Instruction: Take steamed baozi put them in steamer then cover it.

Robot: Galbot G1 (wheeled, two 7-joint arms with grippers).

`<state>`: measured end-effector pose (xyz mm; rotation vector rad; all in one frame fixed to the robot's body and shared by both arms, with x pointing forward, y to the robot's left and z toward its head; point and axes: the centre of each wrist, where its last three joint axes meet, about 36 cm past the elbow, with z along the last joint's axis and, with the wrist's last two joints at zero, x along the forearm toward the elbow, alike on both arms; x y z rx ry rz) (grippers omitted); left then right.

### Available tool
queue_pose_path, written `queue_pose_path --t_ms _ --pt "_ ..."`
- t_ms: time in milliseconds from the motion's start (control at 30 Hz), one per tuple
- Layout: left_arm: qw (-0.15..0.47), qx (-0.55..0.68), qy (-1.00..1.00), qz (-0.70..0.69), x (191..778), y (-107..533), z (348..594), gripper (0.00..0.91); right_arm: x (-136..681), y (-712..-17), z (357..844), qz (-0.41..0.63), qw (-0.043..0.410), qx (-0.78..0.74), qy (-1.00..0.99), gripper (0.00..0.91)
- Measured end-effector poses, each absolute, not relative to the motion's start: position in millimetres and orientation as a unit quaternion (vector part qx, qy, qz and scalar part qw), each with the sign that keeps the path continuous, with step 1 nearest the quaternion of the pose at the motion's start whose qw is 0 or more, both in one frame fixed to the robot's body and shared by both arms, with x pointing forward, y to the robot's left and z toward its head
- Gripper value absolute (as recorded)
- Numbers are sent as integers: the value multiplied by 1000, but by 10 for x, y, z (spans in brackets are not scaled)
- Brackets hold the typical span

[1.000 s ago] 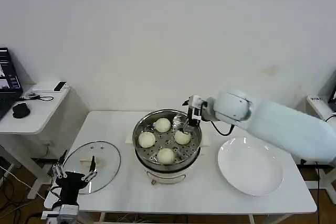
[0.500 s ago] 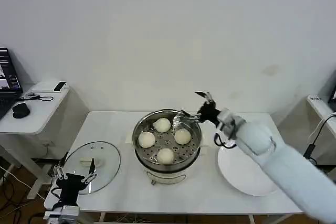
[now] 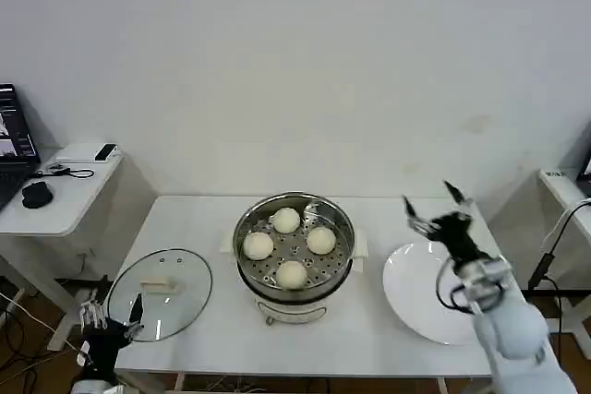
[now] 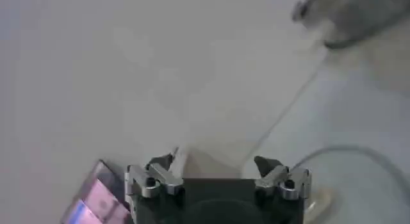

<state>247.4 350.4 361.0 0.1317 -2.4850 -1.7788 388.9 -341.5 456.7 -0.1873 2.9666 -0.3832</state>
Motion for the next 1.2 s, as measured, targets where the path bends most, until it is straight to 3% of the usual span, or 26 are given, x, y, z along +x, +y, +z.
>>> queue_pose_path --t_ms 633,1200 --pt "20 -31 -686 -727 2711 3784 2942 907 3011 -3610 4417 -110 47 28 992 907" --pt "28 -46 -651 -757 3181 3992 2751 907 2707 -3664 4392 -120 38 42 991 907"
